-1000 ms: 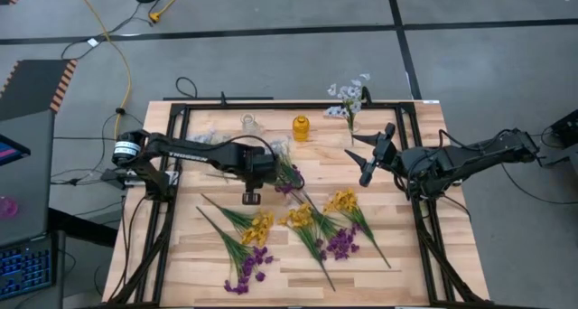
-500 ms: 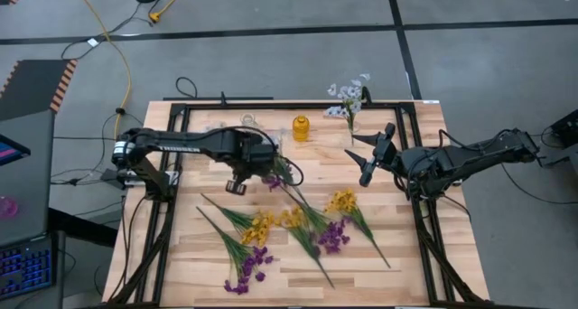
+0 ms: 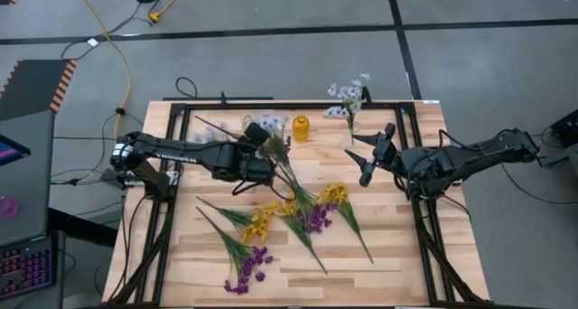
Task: Sort flowers into vase by color
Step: Put the top purple flowers into the yellow vase
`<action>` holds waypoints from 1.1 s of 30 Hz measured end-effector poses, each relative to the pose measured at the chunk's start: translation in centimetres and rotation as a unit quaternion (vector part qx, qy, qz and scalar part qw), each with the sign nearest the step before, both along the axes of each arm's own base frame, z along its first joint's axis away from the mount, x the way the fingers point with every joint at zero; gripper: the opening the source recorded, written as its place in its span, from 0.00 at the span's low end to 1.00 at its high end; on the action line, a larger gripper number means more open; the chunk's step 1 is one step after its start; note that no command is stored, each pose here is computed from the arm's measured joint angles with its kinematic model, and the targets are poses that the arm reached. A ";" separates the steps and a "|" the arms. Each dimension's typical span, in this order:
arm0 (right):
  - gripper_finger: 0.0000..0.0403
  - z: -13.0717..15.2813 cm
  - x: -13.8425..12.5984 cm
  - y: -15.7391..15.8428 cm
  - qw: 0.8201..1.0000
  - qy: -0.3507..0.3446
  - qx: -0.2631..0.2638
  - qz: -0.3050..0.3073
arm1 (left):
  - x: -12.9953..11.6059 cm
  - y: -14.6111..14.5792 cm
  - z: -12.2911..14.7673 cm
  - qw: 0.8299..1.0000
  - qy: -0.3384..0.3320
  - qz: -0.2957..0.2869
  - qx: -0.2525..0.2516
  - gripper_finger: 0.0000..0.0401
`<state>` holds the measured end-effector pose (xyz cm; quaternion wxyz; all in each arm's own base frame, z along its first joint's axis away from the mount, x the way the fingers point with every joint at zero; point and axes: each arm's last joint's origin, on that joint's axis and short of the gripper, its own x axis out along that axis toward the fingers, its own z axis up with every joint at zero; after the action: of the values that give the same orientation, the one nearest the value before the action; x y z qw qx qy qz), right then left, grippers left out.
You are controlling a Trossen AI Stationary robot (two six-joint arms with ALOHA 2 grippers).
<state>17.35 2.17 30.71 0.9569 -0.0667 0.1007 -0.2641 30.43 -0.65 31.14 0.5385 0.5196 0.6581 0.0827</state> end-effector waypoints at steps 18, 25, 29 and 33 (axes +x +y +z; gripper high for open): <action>0.62 0.0 0.1 0.3 0.998 -0.017 0.045 0.041 | -0.2 -3.3 1.3 0.968 -0.106 -0.013 0.226 0.03; 0.62 -0.1 0.2 0.3 0.997 -0.015 0.049 0.056 | 0.0 -2.8 2.0 0.940 -0.163 0.012 0.298 0.03; 0.62 0.0 0.2 0.3 0.997 -0.016 0.049 0.056 | 0.3 -2.7 2.0 0.935 -0.212 0.033 0.283 0.03; 0.62 -0.1 0.2 0.3 0.997 -0.015 0.048 0.056 | 0.6 -2.8 2.1 0.931 -0.234 0.040 0.278 0.03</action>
<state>17.51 2.51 30.65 0.9738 -0.0226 0.0952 -0.2055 31.05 -3.47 33.20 0.5077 0.5878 0.4841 0.4031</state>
